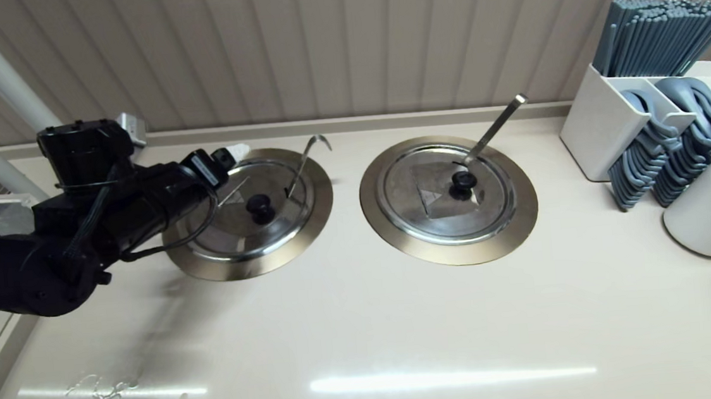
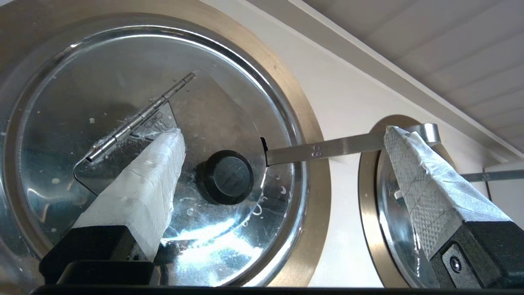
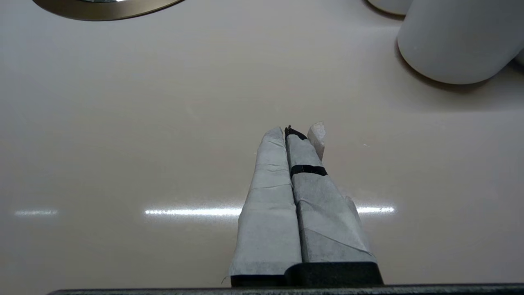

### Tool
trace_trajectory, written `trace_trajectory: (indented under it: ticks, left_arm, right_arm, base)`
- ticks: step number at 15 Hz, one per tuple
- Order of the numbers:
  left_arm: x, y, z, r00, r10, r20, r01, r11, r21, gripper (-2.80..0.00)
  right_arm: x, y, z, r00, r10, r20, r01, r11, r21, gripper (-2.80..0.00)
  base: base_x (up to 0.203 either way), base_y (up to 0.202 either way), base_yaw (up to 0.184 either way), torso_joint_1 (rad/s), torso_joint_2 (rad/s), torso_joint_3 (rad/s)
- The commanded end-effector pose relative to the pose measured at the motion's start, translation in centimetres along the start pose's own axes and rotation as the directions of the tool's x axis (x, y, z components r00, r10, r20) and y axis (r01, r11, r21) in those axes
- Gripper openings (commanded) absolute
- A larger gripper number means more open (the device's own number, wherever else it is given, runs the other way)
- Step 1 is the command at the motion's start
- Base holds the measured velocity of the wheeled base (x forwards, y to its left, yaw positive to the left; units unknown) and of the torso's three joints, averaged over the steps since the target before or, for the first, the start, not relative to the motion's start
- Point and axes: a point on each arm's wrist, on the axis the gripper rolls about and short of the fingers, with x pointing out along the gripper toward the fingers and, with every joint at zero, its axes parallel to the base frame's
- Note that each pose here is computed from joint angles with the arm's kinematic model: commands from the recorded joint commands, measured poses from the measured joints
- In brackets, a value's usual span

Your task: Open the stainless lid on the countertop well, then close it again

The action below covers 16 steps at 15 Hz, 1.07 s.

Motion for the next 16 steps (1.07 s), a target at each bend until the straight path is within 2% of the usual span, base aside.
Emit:
trace_trajectory:
  ticks: [1, 2, 5, 9, 10, 12, 14, 16]
  left_arm:
    - [-0.6, -0.4, 0.5, 1.000, -0.010, 0.012, 0.010, 1.000, 0.002, 0.00]
    - [-1.1, -0.5, 0.6, 1.000, -0.005, 0.003, 0.005, 1.000, 0.022, 0.00]
    - [-2.7, -0.8, 0.0, 0.999, -0.006, -0.033, 0.010, 0.989, 0.145, 0.00]
    - [-7.6, -1.8, 1.1, 1.000, -0.024, -0.009, 0.026, 0.956, 0.293, 0.00]
    - [-9.4, -2.0, 1.4, 1.000, -0.007, -0.029, 0.016, 0.949, 0.315, -2.80]
    - [-13.8, -2.4, 2.4, 0.998, 0.029, -0.055, -0.009, 0.942, 0.335, -2.80]
    - [-19.3, -3.0, 3.3, 0.999, 0.038, -0.037, -0.022, 0.926, 0.376, -2.80]
    - [-24.6, -3.1, 3.4, 0.996, 0.087, -0.007, -0.076, 0.903, 0.423, -2.80]
  right_arm:
    - [0.0, 0.0, 0.0, 1.000, 0.001, -0.002, -0.001, 1.000, 0.000, -2.80]
    - [0.0, 0.0, 0.0, 1.000, 0.001, -0.002, -0.001, 1.000, 0.000, -2.80]
    - [0.0, 0.0, 0.0, 1.000, -0.001, -0.002, 0.001, 1.000, 0.000, -2.80]
    - [0.0, 0.0, 0.0, 1.000, 0.001, -0.002, -0.001, 1.000, 0.000, -2.80]
    - [0.0, 0.0, 0.0, 1.000, 0.001, -0.002, -0.001, 1.000, 0.000, -2.80]
    - [0.0, 0.0, 0.0, 1.000, 0.000, 0.000, 0.000, 1.000, 0.000, -2.80]
    - [0.0, 0.0, 0.0, 1.000, 0.001, -0.001, -0.001, 1.000, 0.000, -2.80]
    - [0.0, 0.0, 0.0, 1.000, -0.001, -0.001, 0.001, 1.000, 0.000, -2.80]
  base:
    - [0.000, 0.000, 0.000, 0.000, 0.00, 0.000]
    - [0.000, 0.000, 0.000, 0.000, 0.00, 0.000]
    - [0.000, 0.000, 0.000, 0.000, 0.00, 0.000]
    - [0.000, 0.000, 0.000, 0.000, 0.00, 0.000]
    - [0.000, 0.000, 0.000, 0.000, 0.00, 0.000]
    - [0.000, 0.000, 0.000, 0.000, 0.00, 0.000]
    - [0.000, 0.000, 0.000, 0.000, 0.00, 0.000]
    - [0.000, 0.000, 0.000, 0.000, 0.00, 0.000]
